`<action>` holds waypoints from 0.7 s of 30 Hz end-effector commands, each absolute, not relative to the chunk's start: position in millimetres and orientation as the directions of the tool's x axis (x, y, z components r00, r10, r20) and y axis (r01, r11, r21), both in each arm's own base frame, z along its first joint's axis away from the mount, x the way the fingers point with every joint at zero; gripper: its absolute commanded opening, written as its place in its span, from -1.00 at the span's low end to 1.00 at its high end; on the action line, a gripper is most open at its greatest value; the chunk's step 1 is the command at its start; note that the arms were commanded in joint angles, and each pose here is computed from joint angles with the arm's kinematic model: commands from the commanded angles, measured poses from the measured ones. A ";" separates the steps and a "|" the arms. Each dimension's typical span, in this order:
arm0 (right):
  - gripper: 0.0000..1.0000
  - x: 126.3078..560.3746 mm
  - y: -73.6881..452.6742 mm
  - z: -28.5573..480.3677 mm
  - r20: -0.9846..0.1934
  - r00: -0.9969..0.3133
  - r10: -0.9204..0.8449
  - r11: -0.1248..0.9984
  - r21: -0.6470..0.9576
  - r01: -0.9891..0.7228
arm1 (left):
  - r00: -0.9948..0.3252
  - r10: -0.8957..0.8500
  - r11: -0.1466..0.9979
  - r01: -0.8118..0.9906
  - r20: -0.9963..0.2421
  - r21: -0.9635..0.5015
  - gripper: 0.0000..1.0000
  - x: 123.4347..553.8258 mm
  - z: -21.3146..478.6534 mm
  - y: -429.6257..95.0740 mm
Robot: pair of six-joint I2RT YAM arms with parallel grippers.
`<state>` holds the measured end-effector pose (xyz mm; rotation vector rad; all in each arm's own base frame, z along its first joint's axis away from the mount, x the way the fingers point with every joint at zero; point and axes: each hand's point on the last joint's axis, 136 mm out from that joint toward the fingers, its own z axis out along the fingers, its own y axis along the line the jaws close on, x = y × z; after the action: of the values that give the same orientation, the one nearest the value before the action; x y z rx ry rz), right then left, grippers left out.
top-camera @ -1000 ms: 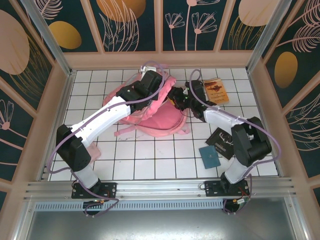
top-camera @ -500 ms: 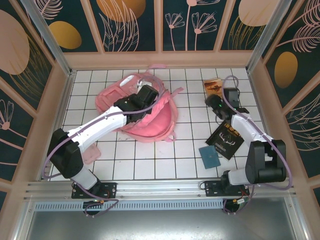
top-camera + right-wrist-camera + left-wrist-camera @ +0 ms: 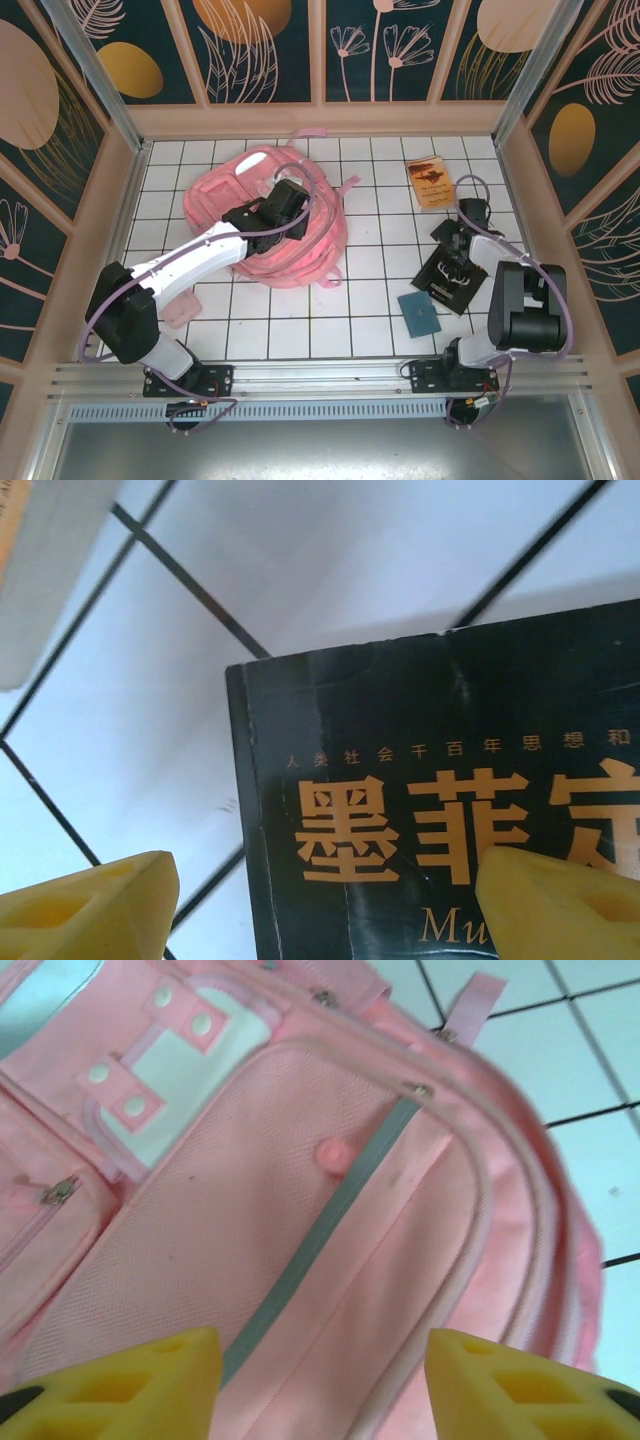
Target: Pack books, pencil case, and school supplies into a backpack
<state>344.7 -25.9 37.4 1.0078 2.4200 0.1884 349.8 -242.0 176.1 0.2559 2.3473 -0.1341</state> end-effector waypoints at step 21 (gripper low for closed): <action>0.76 350.8 -43.7 52.7 -0.417 -0.589 0.692 0.717 0.308 0.625 | -0.848 -0.090 0.757 0.282 -0.522 -0.589 0.20 364.0 150.1 -409.9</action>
<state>377.1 -21.2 71.0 0.9298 2.3599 0.2842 365.9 -375.7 136.3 0.1592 2.4514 -0.7558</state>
